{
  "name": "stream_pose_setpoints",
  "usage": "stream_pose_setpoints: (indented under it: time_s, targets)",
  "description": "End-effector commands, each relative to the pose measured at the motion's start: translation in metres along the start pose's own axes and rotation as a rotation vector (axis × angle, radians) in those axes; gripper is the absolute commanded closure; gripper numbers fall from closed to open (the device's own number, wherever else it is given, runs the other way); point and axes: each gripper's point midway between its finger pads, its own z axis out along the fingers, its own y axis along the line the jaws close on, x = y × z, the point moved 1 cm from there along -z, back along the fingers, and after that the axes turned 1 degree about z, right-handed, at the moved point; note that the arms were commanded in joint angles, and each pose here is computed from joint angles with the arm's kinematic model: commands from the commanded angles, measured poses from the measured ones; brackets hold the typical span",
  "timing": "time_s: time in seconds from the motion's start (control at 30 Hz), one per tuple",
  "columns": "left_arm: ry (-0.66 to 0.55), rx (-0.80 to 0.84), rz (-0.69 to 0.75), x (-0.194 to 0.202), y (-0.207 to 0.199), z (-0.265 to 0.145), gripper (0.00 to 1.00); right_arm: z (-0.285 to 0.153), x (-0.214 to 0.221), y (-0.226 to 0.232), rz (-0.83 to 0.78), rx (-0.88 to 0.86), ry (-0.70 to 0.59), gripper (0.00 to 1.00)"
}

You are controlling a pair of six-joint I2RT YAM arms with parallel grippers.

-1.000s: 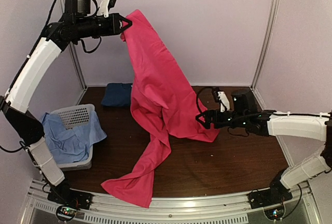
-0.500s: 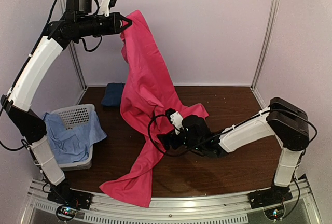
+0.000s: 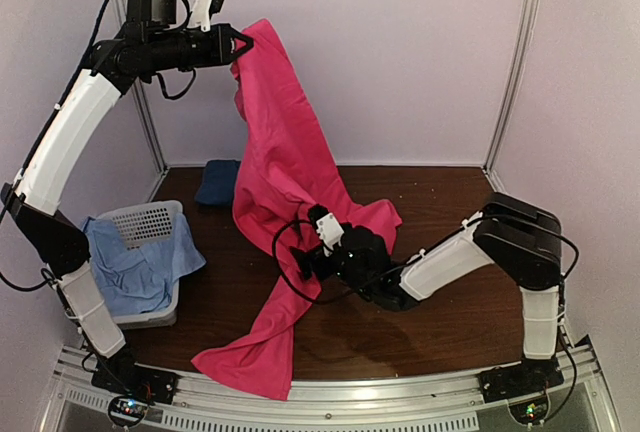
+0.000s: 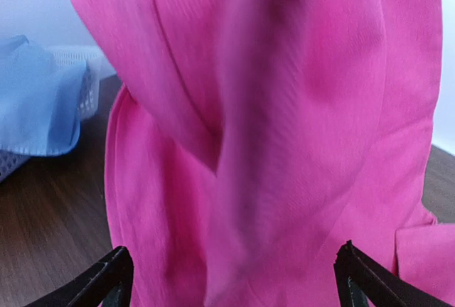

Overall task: Fold and stack the mixed laundry pile
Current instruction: Flatten out the crumpled trousers at the center of the board.

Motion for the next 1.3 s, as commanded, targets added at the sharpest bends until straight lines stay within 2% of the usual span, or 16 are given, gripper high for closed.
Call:
stream_pose_setpoints:
  time_s: [0.0,0.23,0.3,0.33,0.37,0.4,0.43,0.47,0.6,0.73,0.87,1.0,1.1,1.17,1.2,1.27]
  targets:
    - [-0.172,0.028,0.031,-0.046,-0.011,-0.021,1.00,0.005,-0.083,0.008,-0.001,0.042,-0.244,0.00]
    - [-0.176,0.029,0.023,-0.047,-0.012,-0.023,1.00,0.021,-0.130,0.012,0.009,0.089,-0.367,0.00]
    - [-0.176,0.028,0.022,-0.047,-0.012,-0.024,1.00,0.025,-0.137,0.009,-0.009,0.122,-0.376,0.08]
    - [-0.178,0.027,0.022,-0.048,-0.012,-0.025,1.00,0.027,-0.138,0.005,-0.022,0.146,-0.373,0.22]
    - [-0.183,0.022,0.021,-0.049,-0.011,-0.027,1.00,0.027,-0.138,0.001,-0.032,0.167,-0.367,0.43]
    - [-0.187,0.019,0.023,-0.050,-0.012,-0.029,1.00,0.025,-0.139,-0.005,-0.035,0.183,-0.365,0.71]
    - [-0.188,0.012,0.027,-0.050,-0.011,-0.031,1.00,0.019,-0.141,-0.013,-0.032,0.193,-0.366,0.89]
    - [-0.190,-0.001,0.032,-0.050,-0.009,-0.033,1.00,0.011,-0.144,-0.022,-0.028,0.205,-0.369,1.00]
    - [-0.176,-0.034,0.042,-0.041,-0.001,-0.027,1.00,-0.035,-0.183,-0.088,-0.026,0.321,-0.397,1.00]
    - [-0.165,-0.013,0.046,-0.027,0.008,0.002,1.00,-0.096,-0.239,-0.183,-0.039,0.510,-0.458,1.00]
    - [-0.244,0.046,0.069,-0.037,0.006,0.033,1.00,-0.163,-0.304,-0.254,-0.057,0.698,-0.557,1.00]
    - [-0.399,0.198,0.079,-0.072,-0.018,0.033,1.00,-0.218,-0.372,-0.254,-0.153,0.740,-0.662,1.00]
    - [-0.425,0.262,0.092,-0.075,-0.028,0.030,1.00,-0.243,-0.394,-0.233,-0.217,0.694,-0.701,1.00]
    - [-0.359,0.306,0.126,-0.053,-0.034,0.034,1.00,-0.236,-0.382,-0.212,-0.302,0.615,-0.648,1.00]
    - [-0.307,0.299,0.133,-0.034,-0.031,0.038,1.00,-0.223,-0.367,-0.201,-0.342,0.554,-0.575,1.00]
    - [-0.143,0.254,0.104,0.035,-0.015,0.048,1.00,-0.192,-0.314,-0.182,-0.394,0.434,-0.373,1.00]
